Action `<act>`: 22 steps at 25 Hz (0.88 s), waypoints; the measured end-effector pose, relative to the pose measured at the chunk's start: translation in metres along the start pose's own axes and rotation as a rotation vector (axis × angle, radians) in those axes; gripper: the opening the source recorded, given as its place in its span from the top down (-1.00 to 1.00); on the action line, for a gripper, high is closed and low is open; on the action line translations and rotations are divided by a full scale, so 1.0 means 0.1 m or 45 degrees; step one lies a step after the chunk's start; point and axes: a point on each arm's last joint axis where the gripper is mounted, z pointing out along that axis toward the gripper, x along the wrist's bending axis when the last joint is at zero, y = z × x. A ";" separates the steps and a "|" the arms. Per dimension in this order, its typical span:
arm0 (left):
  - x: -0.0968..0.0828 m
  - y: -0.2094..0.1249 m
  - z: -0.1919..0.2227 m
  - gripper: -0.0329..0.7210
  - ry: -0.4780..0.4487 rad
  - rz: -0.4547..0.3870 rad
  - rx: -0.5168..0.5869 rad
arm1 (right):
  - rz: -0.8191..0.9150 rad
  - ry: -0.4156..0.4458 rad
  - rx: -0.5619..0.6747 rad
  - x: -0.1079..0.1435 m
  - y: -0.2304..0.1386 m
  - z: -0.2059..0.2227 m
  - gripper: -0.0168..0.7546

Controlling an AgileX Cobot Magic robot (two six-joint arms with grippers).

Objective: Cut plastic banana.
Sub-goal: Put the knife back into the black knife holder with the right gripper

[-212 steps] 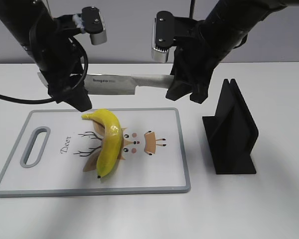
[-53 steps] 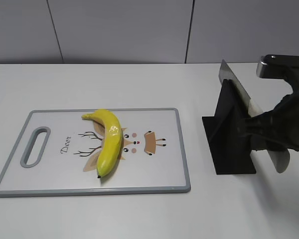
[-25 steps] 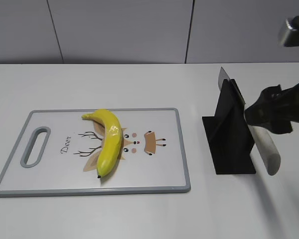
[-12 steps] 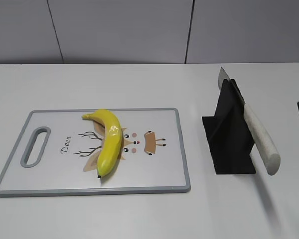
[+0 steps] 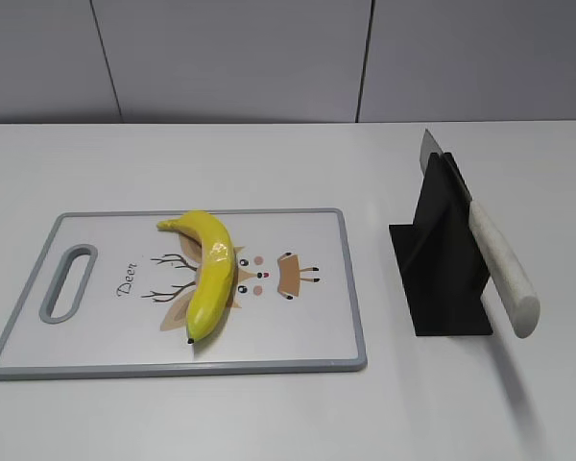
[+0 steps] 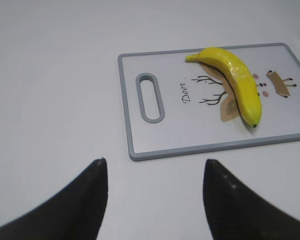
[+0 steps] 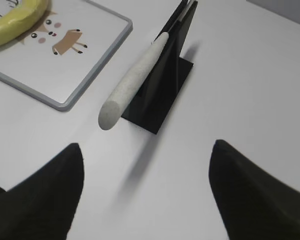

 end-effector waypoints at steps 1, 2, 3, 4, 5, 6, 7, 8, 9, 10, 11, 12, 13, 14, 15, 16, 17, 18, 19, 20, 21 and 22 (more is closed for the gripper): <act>0.00 -0.01 -0.02 -0.63 0.002 0.002 -0.018 | -0.005 -0.005 -0.035 0.00 -0.03 -0.06 -0.58; -0.01 -0.03 -0.05 -0.63 0.004 0.006 -0.047 | -0.010 -0.013 -0.066 0.00 -0.06 -0.13 -0.58; -0.02 -0.05 -0.08 -0.63 0.007 0.010 -0.079 | -0.014 -0.019 -0.088 -0.01 -0.08 -0.17 -0.58; -0.02 -0.06 -0.11 -0.63 0.009 0.013 -0.102 | -0.017 -0.028 -0.111 -0.01 -0.11 -0.23 -0.58; -0.02 -0.07 -0.13 -0.63 0.010 0.015 -0.120 | -0.017 -0.034 -0.126 -0.01 -0.15 -0.28 -0.58; -0.02 -0.08 -0.13 -0.63 0.010 0.016 -0.123 | -0.019 -0.040 -0.122 -0.02 -0.18 -0.31 -0.58; -0.03 -0.08 -0.13 -0.63 0.009 0.015 -0.123 | -0.020 -0.047 -0.118 -0.02 -0.23 -0.35 -0.58; -0.03 -0.08 -0.13 -0.63 0.008 0.014 -0.123 | -0.019 -0.050 -0.122 -0.02 -0.27 -0.38 -0.58; -0.03 -0.08 -0.13 -0.63 0.008 0.014 -0.123 | -0.018 -0.052 -0.121 -0.02 -0.31 -0.40 -0.58; -0.03 -0.08 -0.13 -0.63 0.008 0.014 -0.123 | -0.016 -0.053 -0.114 -0.01 -0.36 -0.40 -0.58; -0.03 -0.08 -0.13 -0.63 0.008 0.014 -0.123 | -0.015 -0.054 -0.118 -0.01 -0.40 -0.41 -0.58; -0.03 -0.08 -0.13 -0.63 0.008 0.014 -0.123 | -0.013 -0.052 -0.119 0.00 -0.44 -0.40 -0.58; -0.03 -0.08 -0.13 -0.63 0.008 0.014 -0.123 | -0.009 -0.048 -0.126 0.00 -0.47 -0.40 -0.58; -0.03 -0.08 -0.13 -0.62 0.007 0.014 -0.123 | -0.005 -0.044 -0.141 0.01 -0.49 -0.41 -0.58; -0.03 -0.08 -0.13 -0.60 0.007 0.014 -0.123 | -0.003 -0.043 -0.153 0.01 -0.50 -0.42 -0.58; -0.03 -0.08 -0.13 -0.59 0.007 0.014 -0.123 | -0.002 -0.043 -0.161 0.01 -0.50 -0.43 -0.58; -0.03 -0.08 -0.13 -0.59 0.007 0.014 -0.123 | -0.001 -0.043 -0.167 0.01 -0.51 -0.43 -0.58; -0.03 -0.08 -0.13 -0.58 0.007 0.014 -0.123 | -0.001 -0.043 -0.168 0.01 -0.51 -0.43 -0.58; -0.03 -0.08 -0.13 -0.58 0.007 0.014 -0.123 | -0.001 -0.043 -0.168 0.01 -0.51 -0.43 -0.58; -0.03 -0.08 -0.13 -0.58 0.007 0.014 -0.123 | 0.000 -0.042 -0.168 0.01 -0.51 -0.43 -0.58; -0.03 -0.08 -0.13 -0.57 0.007 0.014 -0.123 | 0.000 -0.042 -0.168 0.01 -0.51 -0.43 -0.58; -0.03 -0.08 -0.13 -0.57 0.007 0.014 -0.123 | 0.000 -0.041 -0.168 0.01 -0.51 -0.43 -0.58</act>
